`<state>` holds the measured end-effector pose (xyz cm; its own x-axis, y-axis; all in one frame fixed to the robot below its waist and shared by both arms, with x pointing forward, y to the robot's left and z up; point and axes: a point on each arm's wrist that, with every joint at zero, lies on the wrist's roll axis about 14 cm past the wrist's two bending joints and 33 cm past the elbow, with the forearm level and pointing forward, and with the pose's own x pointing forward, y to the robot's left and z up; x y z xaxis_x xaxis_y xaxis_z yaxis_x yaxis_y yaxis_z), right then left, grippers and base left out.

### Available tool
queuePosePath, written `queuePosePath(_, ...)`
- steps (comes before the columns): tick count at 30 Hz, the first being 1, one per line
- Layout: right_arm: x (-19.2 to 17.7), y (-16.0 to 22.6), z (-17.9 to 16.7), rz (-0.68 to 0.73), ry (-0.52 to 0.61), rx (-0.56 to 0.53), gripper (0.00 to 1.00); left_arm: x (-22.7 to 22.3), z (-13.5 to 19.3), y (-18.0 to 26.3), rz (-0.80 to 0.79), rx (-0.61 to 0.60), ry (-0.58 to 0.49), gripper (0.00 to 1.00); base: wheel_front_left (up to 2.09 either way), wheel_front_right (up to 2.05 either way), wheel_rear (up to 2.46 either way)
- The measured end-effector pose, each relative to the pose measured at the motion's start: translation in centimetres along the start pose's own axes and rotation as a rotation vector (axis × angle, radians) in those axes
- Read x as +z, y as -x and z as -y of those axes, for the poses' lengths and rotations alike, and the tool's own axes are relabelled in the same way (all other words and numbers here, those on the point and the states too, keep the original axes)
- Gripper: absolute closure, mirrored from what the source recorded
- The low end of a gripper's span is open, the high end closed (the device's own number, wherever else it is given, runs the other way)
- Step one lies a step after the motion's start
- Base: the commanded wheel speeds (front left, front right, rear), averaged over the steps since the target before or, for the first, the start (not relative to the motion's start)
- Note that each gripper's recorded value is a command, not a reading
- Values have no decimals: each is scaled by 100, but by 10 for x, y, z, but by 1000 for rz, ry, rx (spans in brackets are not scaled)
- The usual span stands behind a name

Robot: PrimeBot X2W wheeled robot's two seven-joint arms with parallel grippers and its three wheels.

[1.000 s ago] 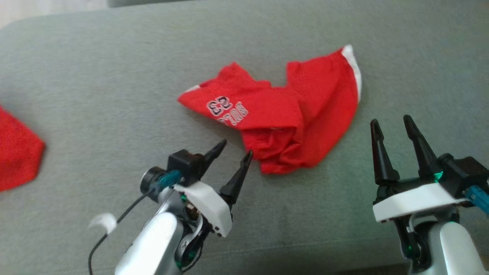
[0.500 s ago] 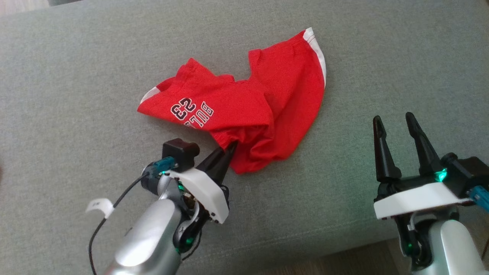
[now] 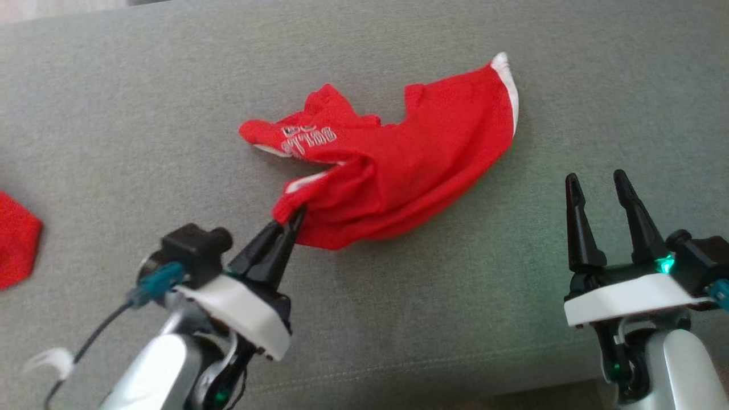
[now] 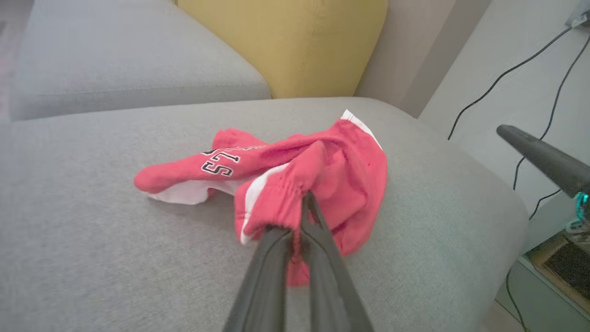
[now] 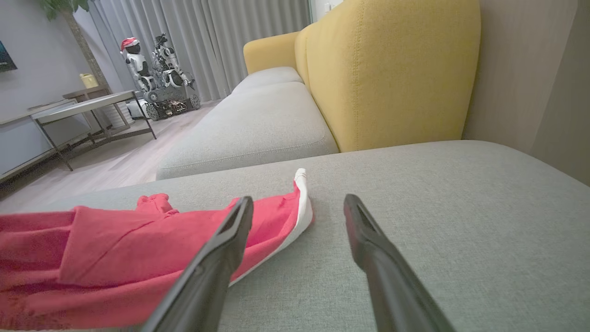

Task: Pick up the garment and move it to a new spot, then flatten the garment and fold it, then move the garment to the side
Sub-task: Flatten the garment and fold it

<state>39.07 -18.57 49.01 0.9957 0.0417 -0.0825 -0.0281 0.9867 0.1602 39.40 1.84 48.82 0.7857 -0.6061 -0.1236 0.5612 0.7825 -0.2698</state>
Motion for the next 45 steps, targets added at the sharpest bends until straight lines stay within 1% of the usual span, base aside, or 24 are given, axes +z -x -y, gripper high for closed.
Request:
queuePosePath(2,0,-1,-2,-1,-1,6,0,12,-1,7,15,15,-7,100,0,0,0)
queuePosePath(4,0,-1,-3,1,-1,8,0,19,0,15,20,23,12,100,0,0,0)
queuePosePath(11,2,4,3,9,-7,-10,0,25,9,44,-6,46,52,100,0,0,0)
queuePosePath(15,-3,9,8,-7,-10,-26,0,41,3,50,33,70,37,100,0,0,0)
queuePosePath(18,-2,8,9,-1,-18,-30,0,42,-11,45,28,98,28,100,0,0,0)
queuePosePath(22,-4,9,14,-6,-16,-44,0,43,-33,24,23,113,29,100,0,0,0)
queuePosePath(26,-7,11,19,-17,-14,-62,0,38,-54,-8,12,129,77,100,0,0,0)
queuePosePath(32,-10,9,26,-20,-15,-84,0,7,-105,-50,-64,223,144,100,0,0,0)
queuePosePath(35,-10,8,31,-15,-18,-99,0,-1,-131,-65,-80,268,151,100,0,0,0)
queuePosePath(40,-17,7,36,-29,-23,-116,0,-16,-163,-81,-123,324,159,100,0,0,0)
queuePosePath(41,-19,6,36,-33,-23,-115,0,-21,-168,-81,-142,336,163,71,0,0,0)
queuePosePath(42,-19,5,35,-35,-24,-112,0,-25,-172,-81,-152,345,163,12,0,0,0)
queuePosePath(43,-19,5,35,-35,-24,-112,0,-25,-172,-81,-152,345,163,0,0,0,0)
queuePosePath(45,-18,2,33,-24,-24,-102,0,-28,-177,-79,-146,355,150,0,0,0,0)
